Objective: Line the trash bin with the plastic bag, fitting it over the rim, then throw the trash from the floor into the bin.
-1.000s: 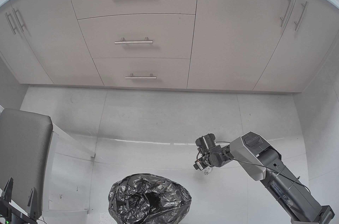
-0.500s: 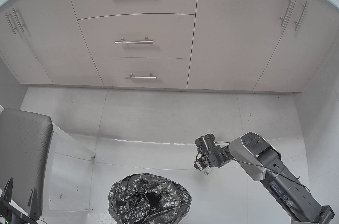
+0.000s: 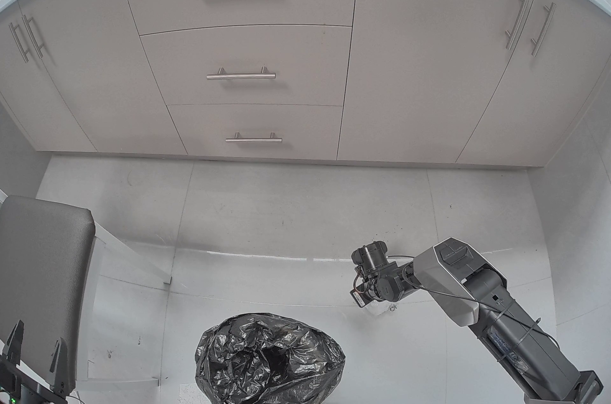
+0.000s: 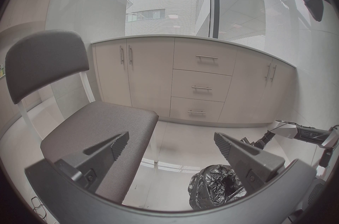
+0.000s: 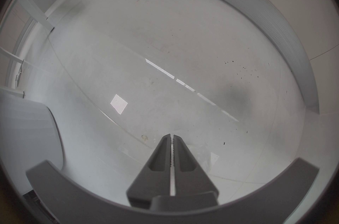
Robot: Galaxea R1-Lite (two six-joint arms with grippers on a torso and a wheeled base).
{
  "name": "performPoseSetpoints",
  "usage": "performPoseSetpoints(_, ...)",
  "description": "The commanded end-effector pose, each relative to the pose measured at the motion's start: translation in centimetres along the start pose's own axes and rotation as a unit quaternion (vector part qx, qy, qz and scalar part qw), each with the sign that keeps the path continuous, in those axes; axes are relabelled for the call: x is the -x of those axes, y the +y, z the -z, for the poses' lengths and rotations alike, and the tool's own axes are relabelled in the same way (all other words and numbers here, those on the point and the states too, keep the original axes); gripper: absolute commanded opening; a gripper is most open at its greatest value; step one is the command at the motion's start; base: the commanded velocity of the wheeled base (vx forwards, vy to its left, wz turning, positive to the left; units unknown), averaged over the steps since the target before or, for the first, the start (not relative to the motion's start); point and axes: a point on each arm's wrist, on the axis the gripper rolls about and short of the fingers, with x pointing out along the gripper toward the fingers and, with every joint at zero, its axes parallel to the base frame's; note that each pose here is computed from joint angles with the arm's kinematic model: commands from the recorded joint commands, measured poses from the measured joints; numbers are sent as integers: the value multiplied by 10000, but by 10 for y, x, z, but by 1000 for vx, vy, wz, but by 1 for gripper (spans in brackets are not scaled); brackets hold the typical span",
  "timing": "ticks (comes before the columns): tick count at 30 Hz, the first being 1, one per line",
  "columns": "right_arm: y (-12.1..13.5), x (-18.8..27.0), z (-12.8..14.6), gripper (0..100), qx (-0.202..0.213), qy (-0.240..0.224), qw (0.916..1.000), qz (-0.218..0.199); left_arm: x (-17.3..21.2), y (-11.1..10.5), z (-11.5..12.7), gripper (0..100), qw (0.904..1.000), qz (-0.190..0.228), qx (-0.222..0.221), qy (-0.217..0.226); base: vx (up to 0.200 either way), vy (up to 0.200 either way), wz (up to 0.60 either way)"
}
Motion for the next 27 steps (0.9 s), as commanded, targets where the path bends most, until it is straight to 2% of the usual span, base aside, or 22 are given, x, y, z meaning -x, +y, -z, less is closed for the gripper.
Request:
performPoseSetpoints(1,-1,-1,1,0,-17,9,10000,27,1,0,1,100,10000,6,6,-70,0,0,0)
performPoseSetpoints(10,-11,-3,3,0,-115,102,9994,305,1,0,1,100,9999,-7,76,-87,0,0,0)
performPoseSetpoints(11,-11,-3,3,100,-115,102,9994,305,1,0,1,100,9999,-7,68,-87,0,0,0)
performPoseSetpoints(21,-12,-3,6,100,-116,196,9994,270,1,0,1,100,9999,8,76,-85,0,0,0)
performPoseSetpoints(27,-15,-3,21,100,1,839,9965,13,1,0,1,100,9999,1,68,-86,0,0,0)
